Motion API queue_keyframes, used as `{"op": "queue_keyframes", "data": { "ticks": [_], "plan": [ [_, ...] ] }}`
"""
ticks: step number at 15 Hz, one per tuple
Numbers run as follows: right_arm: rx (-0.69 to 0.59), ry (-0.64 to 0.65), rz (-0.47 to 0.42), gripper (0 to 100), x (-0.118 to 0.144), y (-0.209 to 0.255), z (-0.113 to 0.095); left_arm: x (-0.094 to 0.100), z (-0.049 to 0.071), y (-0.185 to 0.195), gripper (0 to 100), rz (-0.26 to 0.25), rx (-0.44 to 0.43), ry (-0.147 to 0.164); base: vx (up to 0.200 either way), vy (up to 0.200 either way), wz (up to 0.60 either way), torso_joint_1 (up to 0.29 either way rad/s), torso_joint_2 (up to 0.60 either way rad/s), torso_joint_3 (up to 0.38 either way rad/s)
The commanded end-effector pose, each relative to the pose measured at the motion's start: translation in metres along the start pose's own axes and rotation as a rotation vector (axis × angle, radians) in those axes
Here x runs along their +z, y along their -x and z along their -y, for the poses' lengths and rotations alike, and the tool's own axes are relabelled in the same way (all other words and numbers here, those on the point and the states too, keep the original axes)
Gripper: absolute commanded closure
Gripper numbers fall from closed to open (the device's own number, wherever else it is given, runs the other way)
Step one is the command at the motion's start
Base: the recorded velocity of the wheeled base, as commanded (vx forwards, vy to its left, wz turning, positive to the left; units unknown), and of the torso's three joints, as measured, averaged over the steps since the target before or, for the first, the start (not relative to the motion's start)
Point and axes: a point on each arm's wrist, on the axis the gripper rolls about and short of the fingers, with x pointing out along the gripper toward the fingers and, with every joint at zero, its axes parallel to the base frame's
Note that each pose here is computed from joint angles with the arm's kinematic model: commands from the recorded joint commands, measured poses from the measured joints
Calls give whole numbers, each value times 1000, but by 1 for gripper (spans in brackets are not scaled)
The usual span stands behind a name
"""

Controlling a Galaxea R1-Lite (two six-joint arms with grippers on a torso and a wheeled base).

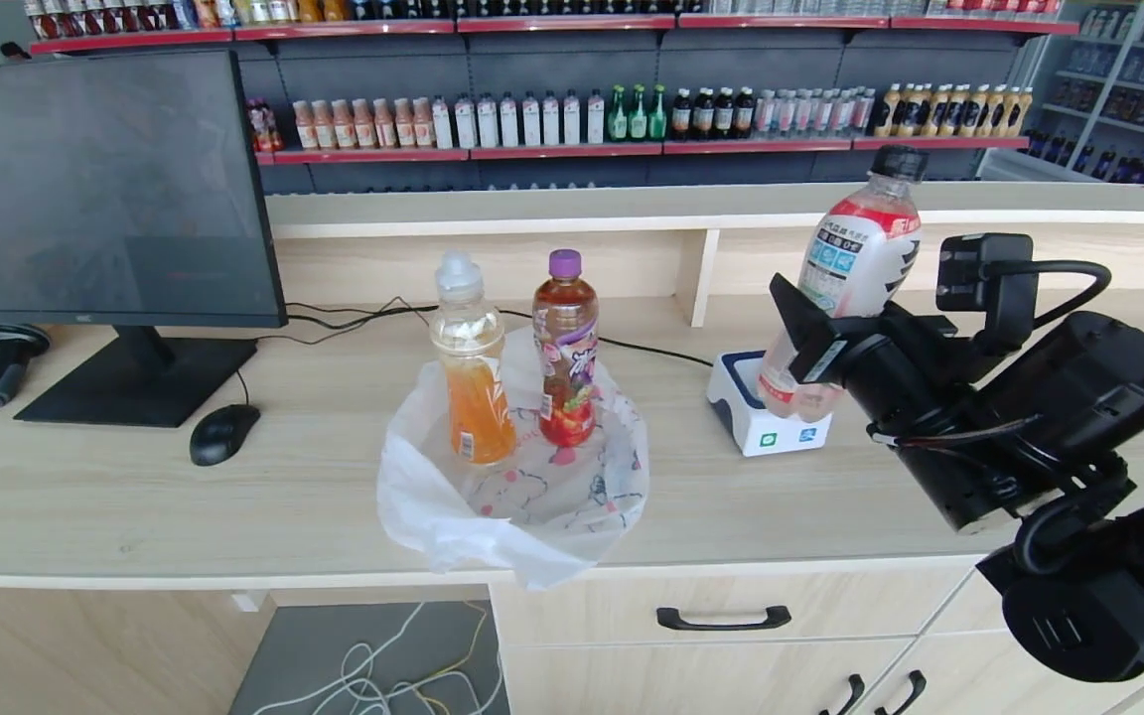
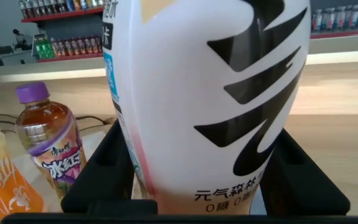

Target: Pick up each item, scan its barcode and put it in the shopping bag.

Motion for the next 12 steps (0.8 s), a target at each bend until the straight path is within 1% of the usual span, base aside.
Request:
{"op": "queue_keyframes", "data": {
  "ticks": [1,3,4,5,8,11,12],
  "plan": [
    [4,-2,2,100,0,1,-1,0,0,0,0,1,1,0,0,0,0,0,0,0],
    [20,-7,-2,100,0,2,-6,0,0,0,0,1,1,0,0,0,0,0,0,0],
    [52,-15,-16,100,-2,6,-16,0,0,0,0,1,1,0,0,0,0,0,0,0],
    [72,-21,-23,100,-4,8,-22,0,0,0,0,1,1,0,0,0,0,0,0,0],
    [80,-24,-25,100,-4,9,-25,0,0,0,0,1,1,0,0,0,0,0,0,0],
    [82,-23,-30,100,-3,12,-24,0,0,0,0,1,-1,0,0,0,600,4,1,2],
    [91,-23,-42,100,-4,17,-26,0,0,0,0,1,1,0,0,0,0,0,0,0]
  ]
}}
